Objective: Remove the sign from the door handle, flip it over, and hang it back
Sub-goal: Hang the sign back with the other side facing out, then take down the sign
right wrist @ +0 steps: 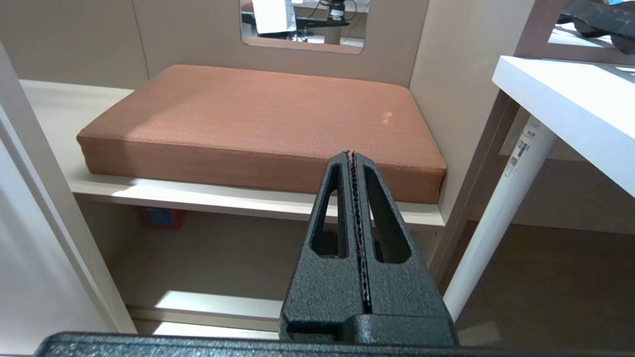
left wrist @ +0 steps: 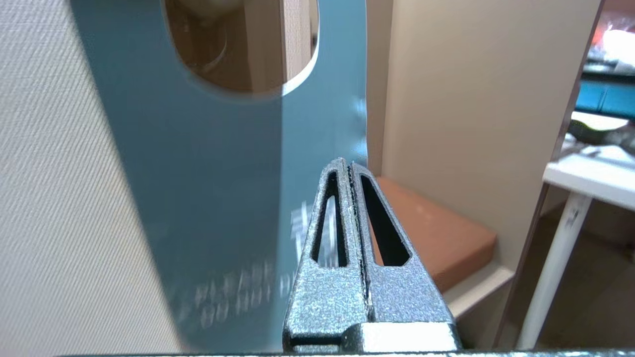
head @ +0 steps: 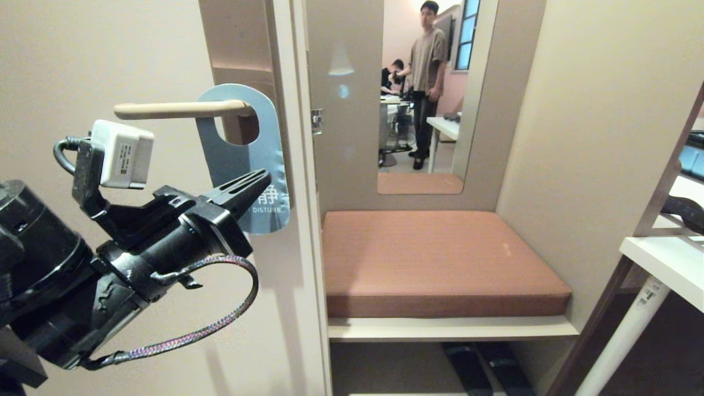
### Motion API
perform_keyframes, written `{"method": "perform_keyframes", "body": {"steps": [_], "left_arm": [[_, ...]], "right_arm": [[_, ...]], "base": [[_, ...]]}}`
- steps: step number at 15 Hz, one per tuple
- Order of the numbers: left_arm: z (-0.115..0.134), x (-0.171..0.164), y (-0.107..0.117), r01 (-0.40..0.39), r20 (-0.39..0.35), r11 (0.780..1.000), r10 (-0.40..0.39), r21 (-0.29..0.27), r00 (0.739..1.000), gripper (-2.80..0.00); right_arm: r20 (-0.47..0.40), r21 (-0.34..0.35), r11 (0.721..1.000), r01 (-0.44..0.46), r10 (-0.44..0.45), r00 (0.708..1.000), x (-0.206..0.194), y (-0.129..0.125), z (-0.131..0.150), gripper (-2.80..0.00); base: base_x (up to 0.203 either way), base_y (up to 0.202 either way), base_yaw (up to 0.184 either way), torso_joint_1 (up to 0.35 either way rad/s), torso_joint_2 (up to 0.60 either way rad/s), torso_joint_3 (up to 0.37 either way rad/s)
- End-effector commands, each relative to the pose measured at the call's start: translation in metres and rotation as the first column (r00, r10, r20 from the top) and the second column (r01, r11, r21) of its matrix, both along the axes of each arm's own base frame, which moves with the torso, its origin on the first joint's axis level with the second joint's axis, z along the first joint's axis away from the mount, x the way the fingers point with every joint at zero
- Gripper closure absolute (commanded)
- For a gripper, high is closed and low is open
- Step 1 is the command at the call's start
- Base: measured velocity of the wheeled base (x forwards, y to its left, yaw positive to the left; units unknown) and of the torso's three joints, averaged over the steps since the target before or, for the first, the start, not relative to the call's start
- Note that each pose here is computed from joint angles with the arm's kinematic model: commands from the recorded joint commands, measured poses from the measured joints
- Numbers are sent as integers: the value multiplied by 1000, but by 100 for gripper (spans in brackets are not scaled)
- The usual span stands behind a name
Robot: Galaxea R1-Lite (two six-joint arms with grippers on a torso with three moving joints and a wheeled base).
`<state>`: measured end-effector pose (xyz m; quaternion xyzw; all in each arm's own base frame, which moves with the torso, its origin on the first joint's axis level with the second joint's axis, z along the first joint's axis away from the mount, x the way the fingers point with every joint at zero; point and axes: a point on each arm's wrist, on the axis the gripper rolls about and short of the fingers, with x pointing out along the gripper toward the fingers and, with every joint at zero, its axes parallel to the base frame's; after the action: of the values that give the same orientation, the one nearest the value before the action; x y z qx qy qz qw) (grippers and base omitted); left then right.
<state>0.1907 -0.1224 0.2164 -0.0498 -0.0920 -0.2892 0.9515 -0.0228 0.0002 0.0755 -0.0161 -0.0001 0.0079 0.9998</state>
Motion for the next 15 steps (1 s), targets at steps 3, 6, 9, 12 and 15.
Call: {"method": "perform_keyframes", "body": {"steps": [3,6,9,12,15], "left_arm": [[-1,-21,16,-10,17,1000,10,-4,1000,0],[-7,-33,31,-45,11,999,45,3,999,0],[-11,-37,50,-132,17,991,132,13,991,0],[-15,-44,69,-234,56,970,231,66,971,0],[-24,-54,83,-305,55,948,301,92,952,0]], "right_arm": [[0,-1,1000,-1,1,1000,0,0,0,0],[0,0,1000,-2,2,1000,0,0,0,0],[0,0,1000,-1,1,1000,0,0,0,0],[0,0,1000,-1,1,1000,0,0,0,0],[0,-1,1000,-1,1,1000,0,0,0,0]], "base": [[0,0,0,0,0,0],[0,0,0,0,0,0],[0,0,0,0,0,0],[0,0,0,0,0,0],[0,0,0,0,0,0]]}}
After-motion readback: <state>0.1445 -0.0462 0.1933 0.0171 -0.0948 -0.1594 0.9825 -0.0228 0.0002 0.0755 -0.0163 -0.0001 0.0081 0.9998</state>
